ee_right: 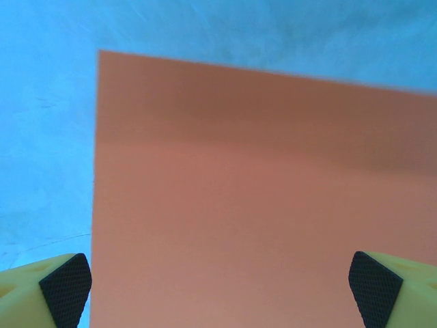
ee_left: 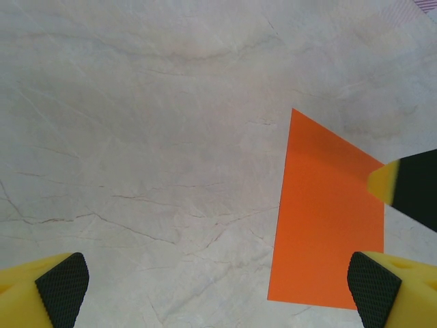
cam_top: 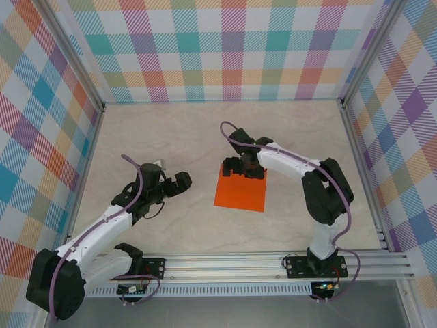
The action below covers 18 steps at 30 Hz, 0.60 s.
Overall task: Fold a paper plane with a square sheet of paper (pick it up from the middle)
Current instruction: Move the square sheet of paper to the center of the table, then fold the square sheet of paper in half at the center of the table.
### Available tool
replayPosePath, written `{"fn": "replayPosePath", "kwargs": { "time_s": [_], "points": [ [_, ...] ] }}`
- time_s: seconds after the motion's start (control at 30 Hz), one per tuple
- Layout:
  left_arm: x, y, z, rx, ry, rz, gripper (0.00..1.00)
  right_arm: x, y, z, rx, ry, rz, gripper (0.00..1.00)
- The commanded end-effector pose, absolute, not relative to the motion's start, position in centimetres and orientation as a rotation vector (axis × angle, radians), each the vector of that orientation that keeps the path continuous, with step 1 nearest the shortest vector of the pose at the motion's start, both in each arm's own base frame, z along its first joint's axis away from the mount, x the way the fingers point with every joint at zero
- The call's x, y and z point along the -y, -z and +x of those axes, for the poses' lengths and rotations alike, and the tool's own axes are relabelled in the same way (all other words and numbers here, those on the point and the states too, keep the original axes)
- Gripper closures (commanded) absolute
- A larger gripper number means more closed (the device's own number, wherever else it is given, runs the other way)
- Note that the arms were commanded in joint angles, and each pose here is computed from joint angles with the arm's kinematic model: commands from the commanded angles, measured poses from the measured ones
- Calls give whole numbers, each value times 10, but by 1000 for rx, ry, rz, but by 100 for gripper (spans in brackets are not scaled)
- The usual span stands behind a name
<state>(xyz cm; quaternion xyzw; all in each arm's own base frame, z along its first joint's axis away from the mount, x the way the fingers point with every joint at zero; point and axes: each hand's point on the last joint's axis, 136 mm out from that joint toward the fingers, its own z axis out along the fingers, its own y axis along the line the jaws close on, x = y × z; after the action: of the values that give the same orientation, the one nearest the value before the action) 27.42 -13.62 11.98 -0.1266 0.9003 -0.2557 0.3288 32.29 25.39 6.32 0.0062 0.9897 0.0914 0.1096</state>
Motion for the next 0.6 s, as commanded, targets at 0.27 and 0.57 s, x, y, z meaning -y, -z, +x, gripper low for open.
{"fn": "replayPosePath", "kwargs": {
  "time_s": [0.27,0.57],
  "points": [
    [135,-119,271,-2374,622,-260,0,-247,-43,298,-3057,-40,257,0],
    [139,-111,275,-2418,622,-260,0,-252,-31,309,-3093,59,239,0]
  ]
}}
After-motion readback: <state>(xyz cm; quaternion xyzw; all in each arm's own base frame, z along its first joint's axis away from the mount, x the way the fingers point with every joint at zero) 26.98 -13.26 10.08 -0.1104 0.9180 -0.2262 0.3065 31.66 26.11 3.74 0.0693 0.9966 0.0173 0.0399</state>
